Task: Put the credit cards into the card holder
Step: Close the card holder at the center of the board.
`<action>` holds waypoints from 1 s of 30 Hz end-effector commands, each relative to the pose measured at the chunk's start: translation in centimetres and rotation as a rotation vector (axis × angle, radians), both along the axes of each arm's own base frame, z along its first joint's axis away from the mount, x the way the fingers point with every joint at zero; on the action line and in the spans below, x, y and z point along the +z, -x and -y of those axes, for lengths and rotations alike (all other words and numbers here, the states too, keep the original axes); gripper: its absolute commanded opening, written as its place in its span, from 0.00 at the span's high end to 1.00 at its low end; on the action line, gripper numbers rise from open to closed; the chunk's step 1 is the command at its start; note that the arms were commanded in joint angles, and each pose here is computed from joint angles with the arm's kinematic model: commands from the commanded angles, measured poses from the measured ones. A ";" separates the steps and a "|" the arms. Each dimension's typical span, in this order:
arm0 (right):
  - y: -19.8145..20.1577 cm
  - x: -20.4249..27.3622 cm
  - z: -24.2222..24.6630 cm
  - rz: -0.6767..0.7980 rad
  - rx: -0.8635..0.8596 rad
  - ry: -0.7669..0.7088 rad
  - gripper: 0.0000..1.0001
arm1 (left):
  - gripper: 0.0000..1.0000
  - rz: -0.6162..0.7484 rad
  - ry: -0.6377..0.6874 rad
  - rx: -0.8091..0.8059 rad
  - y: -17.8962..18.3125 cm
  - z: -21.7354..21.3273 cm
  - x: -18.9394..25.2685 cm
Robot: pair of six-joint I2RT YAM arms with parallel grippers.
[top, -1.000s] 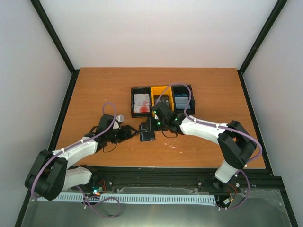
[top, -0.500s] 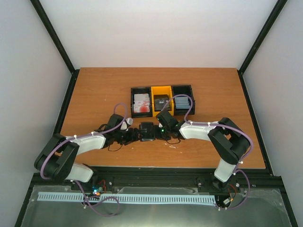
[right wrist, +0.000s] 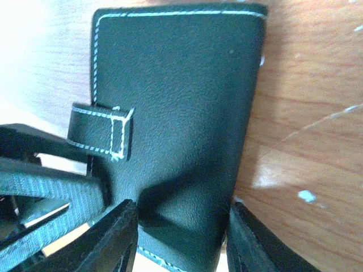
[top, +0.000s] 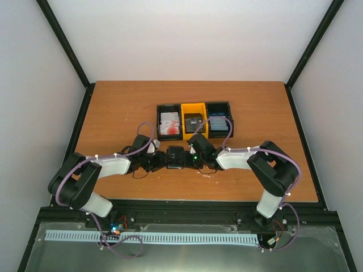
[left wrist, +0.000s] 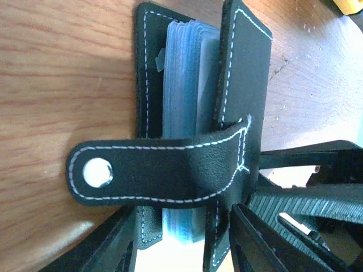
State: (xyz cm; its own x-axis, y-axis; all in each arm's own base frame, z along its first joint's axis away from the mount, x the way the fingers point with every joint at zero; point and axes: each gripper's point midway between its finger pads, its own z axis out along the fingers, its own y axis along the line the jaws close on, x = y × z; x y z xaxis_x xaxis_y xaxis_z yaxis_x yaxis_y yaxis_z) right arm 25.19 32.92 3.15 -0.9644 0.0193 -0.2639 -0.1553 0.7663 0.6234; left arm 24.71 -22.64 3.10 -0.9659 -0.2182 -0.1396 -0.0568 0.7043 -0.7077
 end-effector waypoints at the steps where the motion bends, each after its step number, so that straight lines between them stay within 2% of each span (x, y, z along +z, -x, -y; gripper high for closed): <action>1: 0.6 1.3 -1.7 -0.003 0.053 -0.134 0.57 | 0.56 -0.019 -0.035 0.045 -0.4 -0.4 -0.4; 7: 0.2 2.9 -2.8 0.003 0.036 -0.248 0.55 | 0.75 -0.057 -0.064 0.049 0.1 -0.8 -1.6; 10: -0.1 2.2 -2.4 -0.010 -0.002 -0.223 0.52 | 0.80 -0.060 -0.079 0.057 0.2 -1.2 -1.8; 13: -0.7 0.8 -1.1 -0.010 -0.068 -0.129 0.50 | 0.85 -0.066 -0.082 0.073 0.3 -1.7 -2.1; 16: -1.1 -0.3 0.2 -0.003 -0.112 -0.054 0.49 | 0.88 -0.073 -0.072 0.086 0.5 -2.4 -2.4; 20: -0.9 -1.2 -0.4 -0.033 -0.081 -0.045 0.48 | 0.89 -0.081 -0.062 0.098 0.6 -3.1 -2.7; 30: -0.1 -0.5 -5.2 -0.097 0.068 -0.241 0.50 | 0.90 -0.102 -0.039 0.102 0.9 -3.9 -3.4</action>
State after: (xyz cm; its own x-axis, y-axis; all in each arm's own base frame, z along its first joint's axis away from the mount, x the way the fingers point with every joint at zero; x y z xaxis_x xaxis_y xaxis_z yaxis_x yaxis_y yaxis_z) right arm 27.09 36.56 3.61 -0.9710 0.0687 -0.2292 -0.1331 0.6409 0.7560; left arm 25.30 -20.08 1.92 -0.9451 -0.3121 -0.0973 -0.1500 0.6785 -0.7191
